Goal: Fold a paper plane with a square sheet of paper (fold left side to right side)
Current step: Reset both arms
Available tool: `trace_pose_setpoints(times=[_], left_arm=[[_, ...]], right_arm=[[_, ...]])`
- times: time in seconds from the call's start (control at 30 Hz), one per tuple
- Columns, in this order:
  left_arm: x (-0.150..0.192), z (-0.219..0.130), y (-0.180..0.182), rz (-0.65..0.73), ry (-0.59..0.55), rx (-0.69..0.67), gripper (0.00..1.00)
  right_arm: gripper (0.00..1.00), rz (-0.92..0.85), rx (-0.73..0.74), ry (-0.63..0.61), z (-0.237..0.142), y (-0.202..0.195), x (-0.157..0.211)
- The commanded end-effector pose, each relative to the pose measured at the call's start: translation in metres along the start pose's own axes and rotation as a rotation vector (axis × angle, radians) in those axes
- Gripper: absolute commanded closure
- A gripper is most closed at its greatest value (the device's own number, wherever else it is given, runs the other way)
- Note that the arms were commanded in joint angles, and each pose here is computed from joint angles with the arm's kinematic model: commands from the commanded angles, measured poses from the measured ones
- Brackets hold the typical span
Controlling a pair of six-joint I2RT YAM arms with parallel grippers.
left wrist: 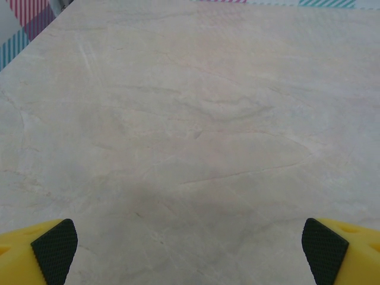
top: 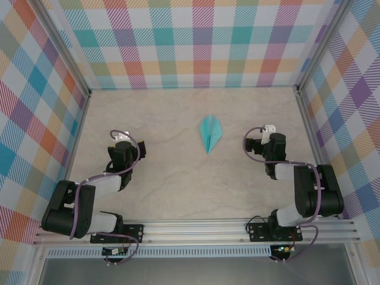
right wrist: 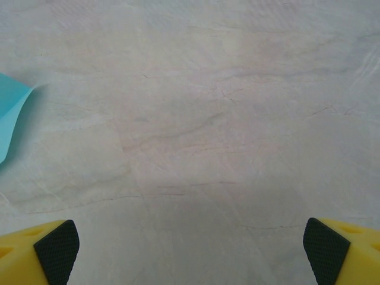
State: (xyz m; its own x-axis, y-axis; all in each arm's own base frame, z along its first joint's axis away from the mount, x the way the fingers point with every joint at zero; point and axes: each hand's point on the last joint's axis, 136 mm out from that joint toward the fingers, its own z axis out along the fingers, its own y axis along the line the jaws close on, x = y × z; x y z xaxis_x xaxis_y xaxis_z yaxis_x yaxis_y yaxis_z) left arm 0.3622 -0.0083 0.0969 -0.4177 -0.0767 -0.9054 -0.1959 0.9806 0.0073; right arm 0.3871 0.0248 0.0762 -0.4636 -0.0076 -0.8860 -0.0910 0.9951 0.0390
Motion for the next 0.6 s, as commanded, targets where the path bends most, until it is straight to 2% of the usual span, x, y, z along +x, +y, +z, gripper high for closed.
trace_pose_setpoints(times=[0.0,0.27,0.43,0.57], left_arm=[[-0.017,-0.003,-0.007,-0.009,-0.074,0.072,0.00],[-0.019,0.009,-0.001,-0.019,-0.059,0.095,0.00],[-0.004,0.018,0.007,-0.056,-0.133,0.103,0.00],[0.000,0.032,-0.001,-0.029,-0.069,0.125,0.00]], right_arm=[[0.00,0.011,-0.092,-0.101,-0.001,0.010,-0.017],[0.00,0.045,-0.098,-0.084,0.001,0.005,-0.017],[0.00,0.045,-0.097,-0.085,0.000,0.005,-0.017],[0.00,0.050,-0.087,-0.084,0.001,0.003,-0.017]])
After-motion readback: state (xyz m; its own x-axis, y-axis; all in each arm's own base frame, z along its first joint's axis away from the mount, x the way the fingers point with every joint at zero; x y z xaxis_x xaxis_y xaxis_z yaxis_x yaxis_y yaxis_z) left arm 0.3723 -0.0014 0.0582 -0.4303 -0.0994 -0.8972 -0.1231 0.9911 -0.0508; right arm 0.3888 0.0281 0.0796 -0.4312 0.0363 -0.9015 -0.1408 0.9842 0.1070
